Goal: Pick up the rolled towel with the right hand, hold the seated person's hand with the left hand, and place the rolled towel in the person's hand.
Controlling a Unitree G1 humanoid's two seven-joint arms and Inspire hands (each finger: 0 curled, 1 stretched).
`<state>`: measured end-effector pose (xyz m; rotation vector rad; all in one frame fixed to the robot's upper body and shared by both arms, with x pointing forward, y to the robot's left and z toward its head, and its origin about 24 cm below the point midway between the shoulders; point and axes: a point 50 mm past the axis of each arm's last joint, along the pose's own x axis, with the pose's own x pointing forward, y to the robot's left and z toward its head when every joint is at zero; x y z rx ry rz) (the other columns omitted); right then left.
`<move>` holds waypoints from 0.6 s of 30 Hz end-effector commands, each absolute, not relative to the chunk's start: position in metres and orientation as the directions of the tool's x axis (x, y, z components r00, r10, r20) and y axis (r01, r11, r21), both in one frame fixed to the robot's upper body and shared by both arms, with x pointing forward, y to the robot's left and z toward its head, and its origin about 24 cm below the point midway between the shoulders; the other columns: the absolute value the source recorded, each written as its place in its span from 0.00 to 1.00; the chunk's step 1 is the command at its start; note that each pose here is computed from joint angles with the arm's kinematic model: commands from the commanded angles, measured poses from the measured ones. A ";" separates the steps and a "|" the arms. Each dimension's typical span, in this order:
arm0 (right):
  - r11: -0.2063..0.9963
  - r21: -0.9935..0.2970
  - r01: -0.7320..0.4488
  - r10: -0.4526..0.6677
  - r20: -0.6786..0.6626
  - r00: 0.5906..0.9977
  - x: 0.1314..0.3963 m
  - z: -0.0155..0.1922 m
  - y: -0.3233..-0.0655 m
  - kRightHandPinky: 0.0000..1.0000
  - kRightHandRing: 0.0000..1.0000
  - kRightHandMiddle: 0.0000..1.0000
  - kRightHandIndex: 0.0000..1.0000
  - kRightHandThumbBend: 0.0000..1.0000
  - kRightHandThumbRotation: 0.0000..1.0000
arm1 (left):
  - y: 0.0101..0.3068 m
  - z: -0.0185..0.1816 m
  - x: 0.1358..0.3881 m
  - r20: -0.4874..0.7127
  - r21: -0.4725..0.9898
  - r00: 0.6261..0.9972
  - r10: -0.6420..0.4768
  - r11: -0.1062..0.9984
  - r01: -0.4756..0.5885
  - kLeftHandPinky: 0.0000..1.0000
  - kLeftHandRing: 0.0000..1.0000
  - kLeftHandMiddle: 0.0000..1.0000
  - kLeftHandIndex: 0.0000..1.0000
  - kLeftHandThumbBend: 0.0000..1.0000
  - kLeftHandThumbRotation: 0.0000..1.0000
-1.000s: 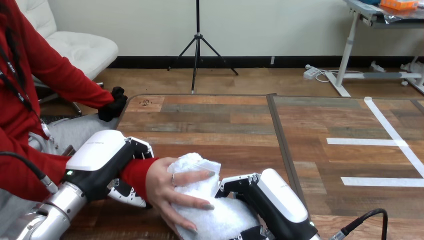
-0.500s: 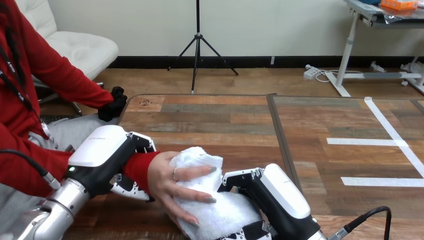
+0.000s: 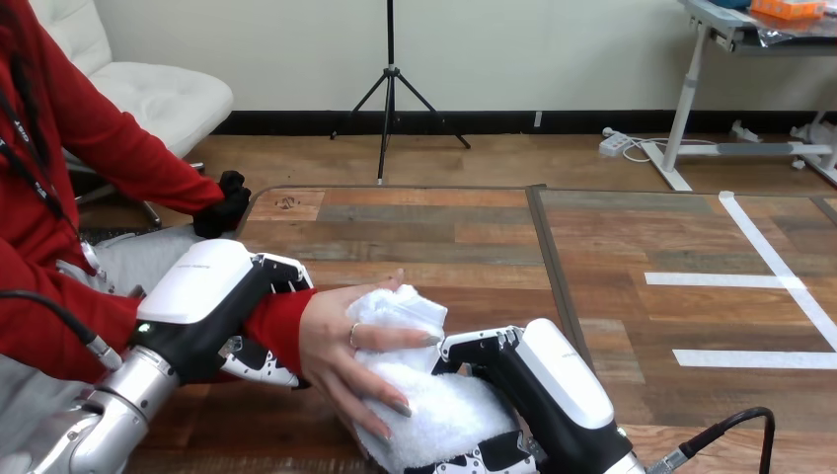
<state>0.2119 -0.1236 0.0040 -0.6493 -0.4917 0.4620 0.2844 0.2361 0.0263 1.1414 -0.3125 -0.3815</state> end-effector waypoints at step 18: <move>0.822 -0.541 -0.176 0.523 0.595 0.610 0.235 0.083 -0.098 0.50 0.61 0.62 0.62 0.92 0.07 | 0.206 0.057 0.313 0.188 0.921 0.831 -0.523 0.387 0.035 0.61 0.65 0.69 0.73 0.99 0.31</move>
